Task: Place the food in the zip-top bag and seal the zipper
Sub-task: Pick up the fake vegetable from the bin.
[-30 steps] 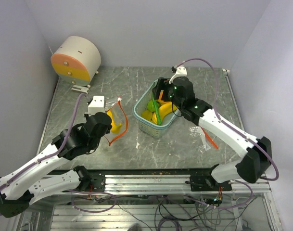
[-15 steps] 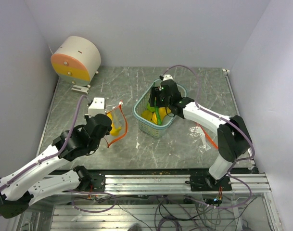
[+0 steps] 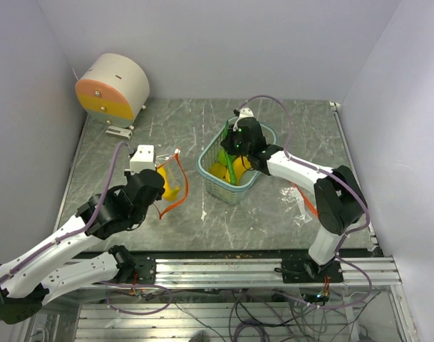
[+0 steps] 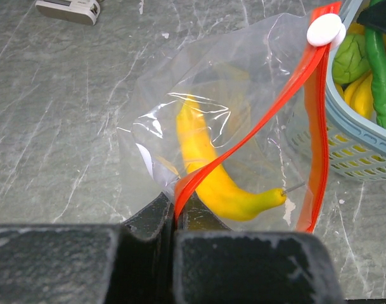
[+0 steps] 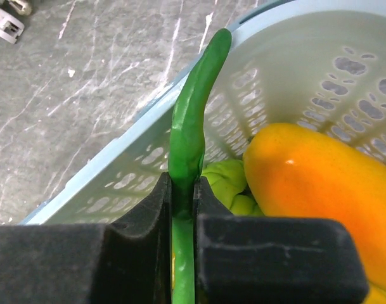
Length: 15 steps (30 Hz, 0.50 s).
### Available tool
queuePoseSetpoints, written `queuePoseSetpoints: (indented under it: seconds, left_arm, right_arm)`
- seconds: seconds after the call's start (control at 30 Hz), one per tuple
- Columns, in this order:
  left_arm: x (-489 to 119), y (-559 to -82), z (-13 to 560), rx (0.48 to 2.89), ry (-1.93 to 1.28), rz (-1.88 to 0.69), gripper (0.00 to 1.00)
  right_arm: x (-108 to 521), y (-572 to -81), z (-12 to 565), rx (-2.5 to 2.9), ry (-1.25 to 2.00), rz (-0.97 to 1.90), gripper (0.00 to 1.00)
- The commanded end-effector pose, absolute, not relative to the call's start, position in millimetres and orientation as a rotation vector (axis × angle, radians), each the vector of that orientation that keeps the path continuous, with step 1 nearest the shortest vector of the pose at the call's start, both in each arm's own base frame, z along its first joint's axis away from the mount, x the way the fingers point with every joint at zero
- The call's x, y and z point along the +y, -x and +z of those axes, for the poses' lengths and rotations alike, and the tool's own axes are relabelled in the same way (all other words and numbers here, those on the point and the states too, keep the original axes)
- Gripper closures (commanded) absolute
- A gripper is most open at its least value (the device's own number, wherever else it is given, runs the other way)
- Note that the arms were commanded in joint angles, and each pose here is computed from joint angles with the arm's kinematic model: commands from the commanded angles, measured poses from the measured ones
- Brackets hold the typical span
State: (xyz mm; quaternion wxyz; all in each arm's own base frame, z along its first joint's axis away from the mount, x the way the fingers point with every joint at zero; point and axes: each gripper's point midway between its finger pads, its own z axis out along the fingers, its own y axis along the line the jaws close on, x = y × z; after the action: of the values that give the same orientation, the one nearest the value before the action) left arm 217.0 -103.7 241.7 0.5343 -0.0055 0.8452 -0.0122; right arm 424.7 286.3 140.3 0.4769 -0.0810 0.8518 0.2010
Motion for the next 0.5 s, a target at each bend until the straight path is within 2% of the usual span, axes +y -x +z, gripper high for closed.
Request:
queuePoseSetpoints:
  seconds: [0.0, 0.3, 0.47]
  left_arm:
    - [-102.0, -217.0, 242.4, 2.004, 0.030, -0.037, 0.93]
    - [-111.4, -219.3, 256.9, 1.998, 0.029, -0.087, 0.93]
    - [-115.0, -220.5, 262.3, 1.994, 0.029, -0.105, 0.93]
  right_arm:
    - [265.9, -425.7, 163.3, 2.021, 0.162, 0.408, 1.00]
    - [235.2, -386.4, 264.3, 1.768, 0.197, 0.415, 1.00]
    - [239.1, -356.1, 318.6, 1.600, 0.262, 0.534, 1.00]
